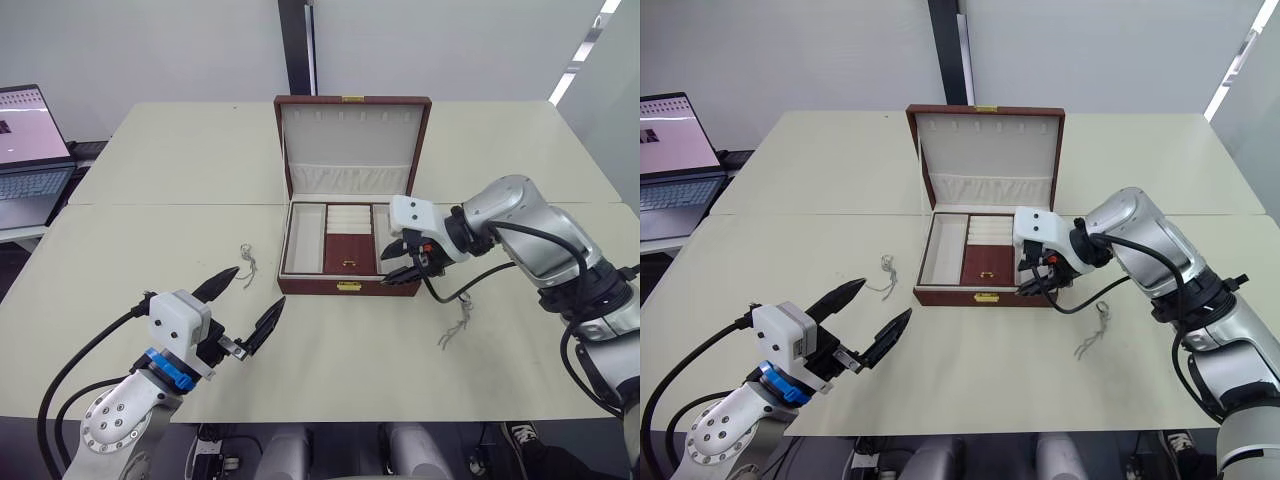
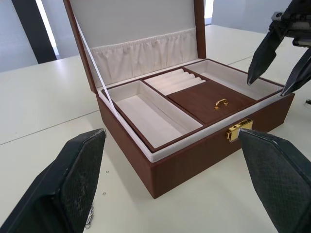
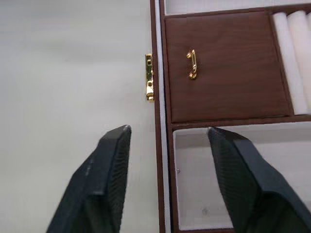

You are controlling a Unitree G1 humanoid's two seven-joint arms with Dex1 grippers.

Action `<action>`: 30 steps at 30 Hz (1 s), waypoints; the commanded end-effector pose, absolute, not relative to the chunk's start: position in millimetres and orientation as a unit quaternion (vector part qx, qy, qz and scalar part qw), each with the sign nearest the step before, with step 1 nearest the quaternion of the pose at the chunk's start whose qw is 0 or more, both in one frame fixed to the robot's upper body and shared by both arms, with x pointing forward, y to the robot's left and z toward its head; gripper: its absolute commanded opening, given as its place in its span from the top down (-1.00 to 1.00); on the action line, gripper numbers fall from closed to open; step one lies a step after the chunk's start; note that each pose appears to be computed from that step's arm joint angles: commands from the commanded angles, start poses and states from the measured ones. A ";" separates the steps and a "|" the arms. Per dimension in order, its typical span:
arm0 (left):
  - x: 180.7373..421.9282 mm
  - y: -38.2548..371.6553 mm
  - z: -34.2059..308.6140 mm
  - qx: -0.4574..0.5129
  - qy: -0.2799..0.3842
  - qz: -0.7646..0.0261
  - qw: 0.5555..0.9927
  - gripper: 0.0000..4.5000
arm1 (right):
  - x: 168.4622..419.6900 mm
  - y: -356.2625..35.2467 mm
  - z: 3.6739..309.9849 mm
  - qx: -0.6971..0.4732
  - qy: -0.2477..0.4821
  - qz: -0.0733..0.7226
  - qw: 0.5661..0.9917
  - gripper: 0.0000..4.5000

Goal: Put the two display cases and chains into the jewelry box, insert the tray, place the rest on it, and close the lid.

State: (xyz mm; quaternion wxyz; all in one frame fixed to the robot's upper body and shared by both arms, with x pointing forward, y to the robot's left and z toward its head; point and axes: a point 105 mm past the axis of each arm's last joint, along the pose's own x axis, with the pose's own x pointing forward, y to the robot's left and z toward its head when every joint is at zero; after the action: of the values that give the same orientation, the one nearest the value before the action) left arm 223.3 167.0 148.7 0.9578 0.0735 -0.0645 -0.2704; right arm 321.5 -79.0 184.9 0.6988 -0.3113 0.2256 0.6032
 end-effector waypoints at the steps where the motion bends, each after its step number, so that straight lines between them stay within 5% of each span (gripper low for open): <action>1: 223.1 166.8 154.5 0.079 -0.080 -0.274 0.955 -1.00 | 327.4 -67.1 213.6 -0.262 0.145 0.604 0.739 -0.65; 3: 224.0 167.1 153.7 0.078 -0.080 -0.275 0.955 -1.00 | 335.2 -61.2 224.6 -0.223 0.104 0.595 0.765 -0.93; 6: 225.4 167.2 152.5 0.078 -0.080 -0.278 0.954 -1.00 | 348.9 -59.1 231.3 -0.200 0.058 0.570 0.795 -0.79; 11: 228.4 168.8 152.2 0.079 -0.081 -0.280 0.953 -1.00 | 350.1 -50.8 229.5 -0.159 -0.001 0.570 0.806 -0.07; 21: 230.2 171.6 151.6 0.080 -0.084 -0.281 0.953 -1.00 | 356.0 -47.1 176.8 -0.115 0.047 0.560 0.819 0.99; 30: 229.8 171.8 149.2 0.079 -0.084 -0.283 0.952 -1.00 | 355.9 -49.8 140.7 -0.139 0.089 0.560 0.812 0.99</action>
State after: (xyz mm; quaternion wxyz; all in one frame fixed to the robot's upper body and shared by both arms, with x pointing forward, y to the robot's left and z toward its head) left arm 231.1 170.6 143.4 0.9533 0.0721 -0.0686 -0.2851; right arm 356.9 -50.2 143.7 0.8158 -0.1263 0.0895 0.5572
